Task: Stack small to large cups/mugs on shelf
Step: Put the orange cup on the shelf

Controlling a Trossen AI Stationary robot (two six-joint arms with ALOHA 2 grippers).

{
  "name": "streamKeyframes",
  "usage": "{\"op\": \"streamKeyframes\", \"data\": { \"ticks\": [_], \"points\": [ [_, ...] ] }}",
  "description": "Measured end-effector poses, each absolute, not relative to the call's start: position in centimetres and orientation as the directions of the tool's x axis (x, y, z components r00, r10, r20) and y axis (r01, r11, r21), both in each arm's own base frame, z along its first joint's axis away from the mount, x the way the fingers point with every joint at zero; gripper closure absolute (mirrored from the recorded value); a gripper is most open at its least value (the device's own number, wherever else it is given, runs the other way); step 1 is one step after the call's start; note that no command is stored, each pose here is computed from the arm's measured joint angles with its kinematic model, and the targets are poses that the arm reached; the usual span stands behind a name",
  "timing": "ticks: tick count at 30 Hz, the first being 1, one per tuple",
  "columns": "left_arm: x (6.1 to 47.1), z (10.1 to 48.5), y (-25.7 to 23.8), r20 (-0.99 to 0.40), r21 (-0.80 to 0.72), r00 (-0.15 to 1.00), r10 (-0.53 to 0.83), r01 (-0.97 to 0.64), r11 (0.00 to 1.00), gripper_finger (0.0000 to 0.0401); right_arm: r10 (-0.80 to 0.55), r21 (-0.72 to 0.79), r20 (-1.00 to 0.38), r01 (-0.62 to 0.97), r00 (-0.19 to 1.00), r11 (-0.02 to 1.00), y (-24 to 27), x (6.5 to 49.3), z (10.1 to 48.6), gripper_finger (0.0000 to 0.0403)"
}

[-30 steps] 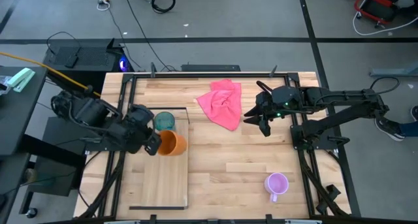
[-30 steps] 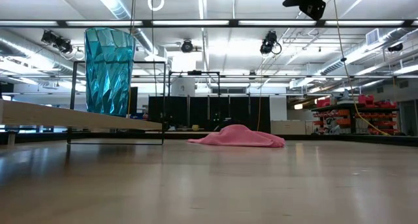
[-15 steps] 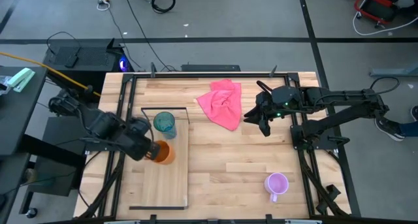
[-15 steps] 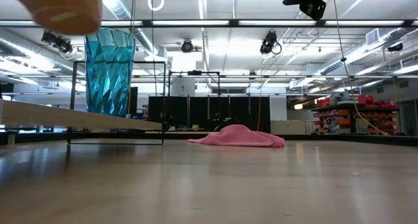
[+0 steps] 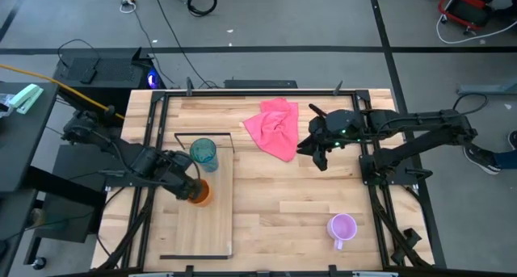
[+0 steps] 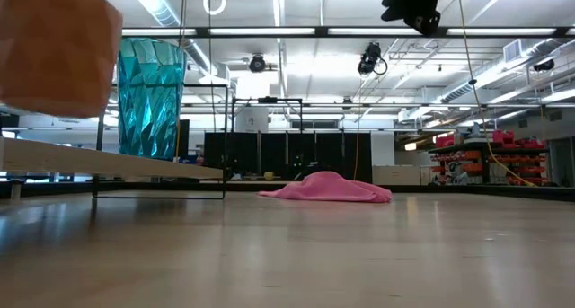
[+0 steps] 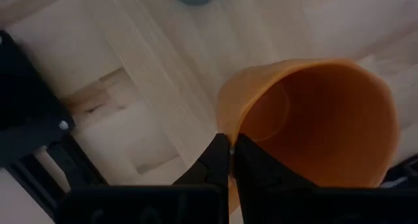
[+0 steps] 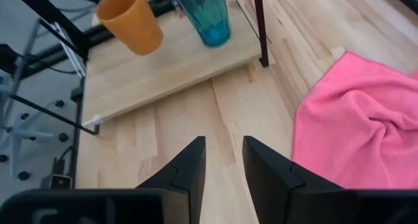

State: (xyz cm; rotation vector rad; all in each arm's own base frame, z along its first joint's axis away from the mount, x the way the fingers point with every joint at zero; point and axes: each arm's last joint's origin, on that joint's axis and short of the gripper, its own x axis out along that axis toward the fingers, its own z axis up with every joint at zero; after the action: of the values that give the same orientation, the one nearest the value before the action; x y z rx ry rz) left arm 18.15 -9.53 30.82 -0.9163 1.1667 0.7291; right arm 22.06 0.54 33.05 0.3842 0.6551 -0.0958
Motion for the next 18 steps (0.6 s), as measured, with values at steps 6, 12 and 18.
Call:
{"op": "streamKeyframes", "data": {
  "ticks": [6,12,18],
  "points": [
    [19.0,30.2,-8.7,-0.98,-0.168,0.2,0.007,-0.836,0.522,0.0386,0.037,0.307,-0.655,0.221,0.755,0.926,0.6,23.3,31.9,0.0294],
    [20.4,28.9,-8.6,-0.992,-0.104,0.129,-0.008,-0.765,0.636,0.0386,0.043,0.302,-0.676,0.223,0.736,0.927,0.6,24.0,31.2,0.0294],
    [21.4,28.2,-8.7,-0.994,-0.082,0.112,-0.005,-0.698,0.711,0.0386,0.044,0.302,-0.678,0.223,0.734,0.927,0.6,24.1,31.1,0.0294]
  ]
}}
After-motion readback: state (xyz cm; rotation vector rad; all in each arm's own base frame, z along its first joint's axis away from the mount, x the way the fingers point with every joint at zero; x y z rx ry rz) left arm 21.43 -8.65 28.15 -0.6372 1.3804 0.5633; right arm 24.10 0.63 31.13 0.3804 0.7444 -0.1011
